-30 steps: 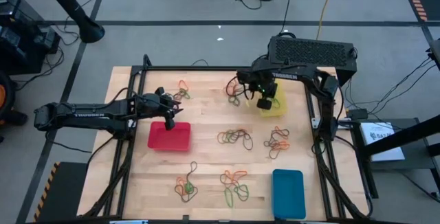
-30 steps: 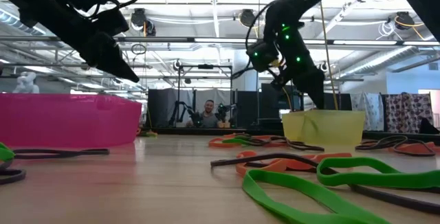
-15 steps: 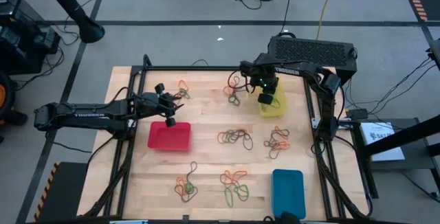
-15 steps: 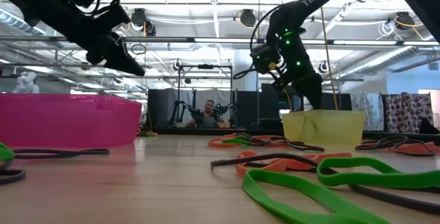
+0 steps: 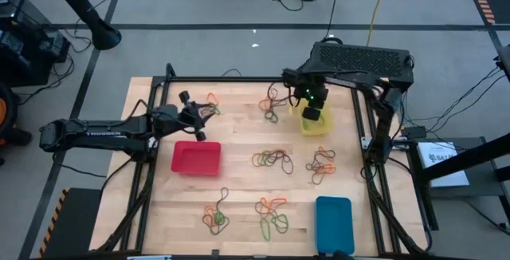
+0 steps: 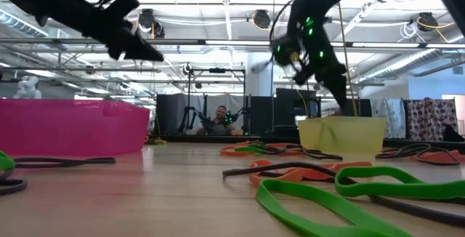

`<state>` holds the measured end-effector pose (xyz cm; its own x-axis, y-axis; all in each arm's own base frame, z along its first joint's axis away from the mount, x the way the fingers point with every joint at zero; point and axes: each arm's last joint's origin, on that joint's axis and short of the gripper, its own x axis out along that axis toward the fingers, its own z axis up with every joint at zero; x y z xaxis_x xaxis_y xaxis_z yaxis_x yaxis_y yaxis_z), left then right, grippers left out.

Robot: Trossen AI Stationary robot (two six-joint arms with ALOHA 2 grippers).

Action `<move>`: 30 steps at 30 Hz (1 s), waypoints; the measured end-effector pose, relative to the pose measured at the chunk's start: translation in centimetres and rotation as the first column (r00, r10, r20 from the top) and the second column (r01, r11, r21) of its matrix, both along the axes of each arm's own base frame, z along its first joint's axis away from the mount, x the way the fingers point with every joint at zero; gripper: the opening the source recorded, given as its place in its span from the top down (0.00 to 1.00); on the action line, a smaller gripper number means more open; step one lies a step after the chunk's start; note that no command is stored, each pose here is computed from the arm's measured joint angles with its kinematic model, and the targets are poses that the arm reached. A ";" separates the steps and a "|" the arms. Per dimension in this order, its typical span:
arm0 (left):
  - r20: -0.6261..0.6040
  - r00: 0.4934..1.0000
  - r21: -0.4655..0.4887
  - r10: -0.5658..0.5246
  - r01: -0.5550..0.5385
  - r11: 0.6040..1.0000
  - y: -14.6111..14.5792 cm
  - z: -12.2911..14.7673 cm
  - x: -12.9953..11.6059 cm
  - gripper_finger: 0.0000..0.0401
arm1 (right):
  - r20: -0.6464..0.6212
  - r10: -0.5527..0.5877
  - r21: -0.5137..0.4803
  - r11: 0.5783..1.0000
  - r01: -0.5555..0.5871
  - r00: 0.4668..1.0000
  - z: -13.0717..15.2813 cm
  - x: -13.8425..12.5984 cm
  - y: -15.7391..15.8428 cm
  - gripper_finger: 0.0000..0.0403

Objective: Sort rubber bands into baskets
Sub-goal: Put the green rubber band into the yellow bin

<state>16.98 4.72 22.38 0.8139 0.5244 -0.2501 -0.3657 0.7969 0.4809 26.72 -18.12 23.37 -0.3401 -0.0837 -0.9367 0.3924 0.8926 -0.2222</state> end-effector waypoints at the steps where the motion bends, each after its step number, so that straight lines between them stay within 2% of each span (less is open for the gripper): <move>1: 0.021 1.000 0.022 0.022 -0.022 1.000 0.1 0.3 0.0 0.63 | 0.047 0.001 -0.026 1.000 0.000 0.999 0.8 -0.1 0.3 0.85; 5: 0.027 0.992 0.107 0.123 -0.125 0.986 0.6 1.9 0.1 0.63 | 0.218 0.037 -0.136 0.991 -0.007 0.975 3.7 -1.6 2.3 0.88; 9: 0.021 0.977 0.165 0.211 -0.211 0.963 1.6 3.5 -0.2 0.63 | 0.409 0.058 -0.239 0.970 0.046 0.911 5.0 -3.4 4.7 0.90; 13: 0.086 0.962 0.088 0.259 -0.267 0.960 2.9 4.7 -0.6 0.63 | 0.616 0.127 -0.314 0.945 0.095 0.777 4.6 -4.0 6.9 0.90; 17: 0.117 0.953 -0.010 0.280 -0.281 0.960 3.6 4.5 -0.9 0.63 | 0.768 0.201 -0.278 0.960 0.033 0.608 3.9 -3.4 9.3 0.90; 19: 0.105 0.954 -0.059 0.282 -0.277 0.959 3.7 4.1 -1.0 0.63 | 0.813 0.230 -0.267 0.964 -0.009 0.534 3.8 -2.8 10.6 0.90; 21: 0.099 0.962 -0.119 0.256 -0.244 0.962 3.8 3.8 -1.0 0.63 | 0.837 0.255 -0.271 0.962 -0.038 0.483 3.6 -2.2 11.7 0.90; 25: 0.115 0.988 -0.205 0.105 -0.080 0.975 3.5 3.6 -0.8 0.63 | 0.862 0.344 -0.316 0.939 -0.134 0.374 3.3 0.0 14.0 0.90; 27: 0.130 0.990 -0.214 0.055 -0.026 0.976 3.4 3.7 -0.7 0.63 | 0.865 0.390 -0.340 0.918 -0.203 0.316 2.9 1.2 15.1 0.90; 30: 0.136 0.989 -0.208 0.052 -0.023 0.978 3.4 3.8 -0.7 0.63 | 0.862 0.442 -0.371 0.884 -0.283 0.249 1.9 2.9 16.6 0.90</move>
